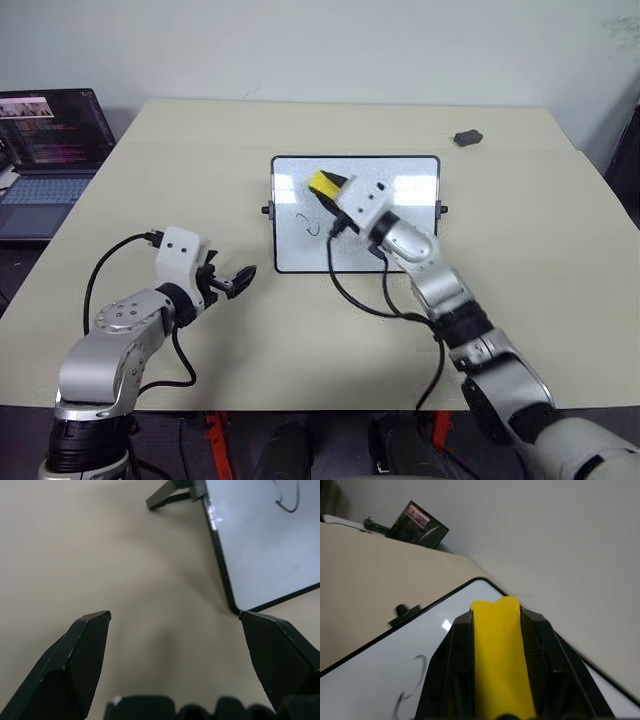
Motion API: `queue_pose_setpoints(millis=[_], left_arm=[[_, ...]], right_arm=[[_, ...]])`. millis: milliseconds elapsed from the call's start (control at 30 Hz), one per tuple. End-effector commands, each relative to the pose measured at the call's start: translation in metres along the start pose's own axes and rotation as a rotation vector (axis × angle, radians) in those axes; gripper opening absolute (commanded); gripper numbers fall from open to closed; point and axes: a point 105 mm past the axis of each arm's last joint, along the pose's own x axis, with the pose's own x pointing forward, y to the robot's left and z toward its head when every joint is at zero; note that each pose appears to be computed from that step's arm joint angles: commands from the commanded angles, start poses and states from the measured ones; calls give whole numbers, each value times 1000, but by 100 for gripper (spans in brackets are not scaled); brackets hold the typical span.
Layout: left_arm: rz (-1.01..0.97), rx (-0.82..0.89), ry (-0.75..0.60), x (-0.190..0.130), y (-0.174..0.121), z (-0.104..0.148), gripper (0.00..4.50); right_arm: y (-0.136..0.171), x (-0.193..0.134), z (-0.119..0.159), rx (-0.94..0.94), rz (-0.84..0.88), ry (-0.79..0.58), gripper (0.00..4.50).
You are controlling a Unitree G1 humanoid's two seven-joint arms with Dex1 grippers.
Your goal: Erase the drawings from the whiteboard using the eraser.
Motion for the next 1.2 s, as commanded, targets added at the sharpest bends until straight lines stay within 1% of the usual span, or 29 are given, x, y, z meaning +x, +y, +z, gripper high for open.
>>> queue_pose_setpoints(millis=[33,167,333,467,533,600,667,733,833,933,967,1000,1033,1133,1200], left_arm=[[-24,38,-31,-3,-5,14,450],[-68,36,-31,-5,-12,17,450],[-107,43,-30,-6,-16,19,450],[-119,51,-26,-4,-17,20,450],[-128,54,-27,-2,-18,21,450],[-132,55,-29,0,-18,22,450],[-134,56,-32,2,-18,23,450],[-137,57,-34,2,-19,23,450],[-138,59,-34,3,-19,23,450],[-139,58,-33,2,-20,21,450],[-140,58,-32,2,-20,21,450],[-140,58,-32,2,-20,20,450],[-142,57,-32,2,-21,20,450],[-155,56,-37,1,-24,21,450],[-167,57,-44,1,-26,22,450]], right_arm=[[4,12,-9,-36,-23,12,97],[31,8,-41,-1,64,126,97],[65,-16,-80,17,206,260,97],[79,-37,-102,14,284,340,97],[81,-44,-106,-25,318,341,97],[81,-47,-103,-61,335,313,97],[77,-43,-91,-61,318,235,97],[65,-36,-74,-59,255,146,97],[46,-26,-44,-58,158,-1,96],[21,-15,-3,-54,44,-172,96],[15,-13,5,-50,20,-204,96],[10,-8,11,-55,-6,-217,96],[6,-3,12,-64,-23,-199,96],[2,11,-3,-121,-35,-75,96],[4,19,-5,-129,-27,-38,96]])
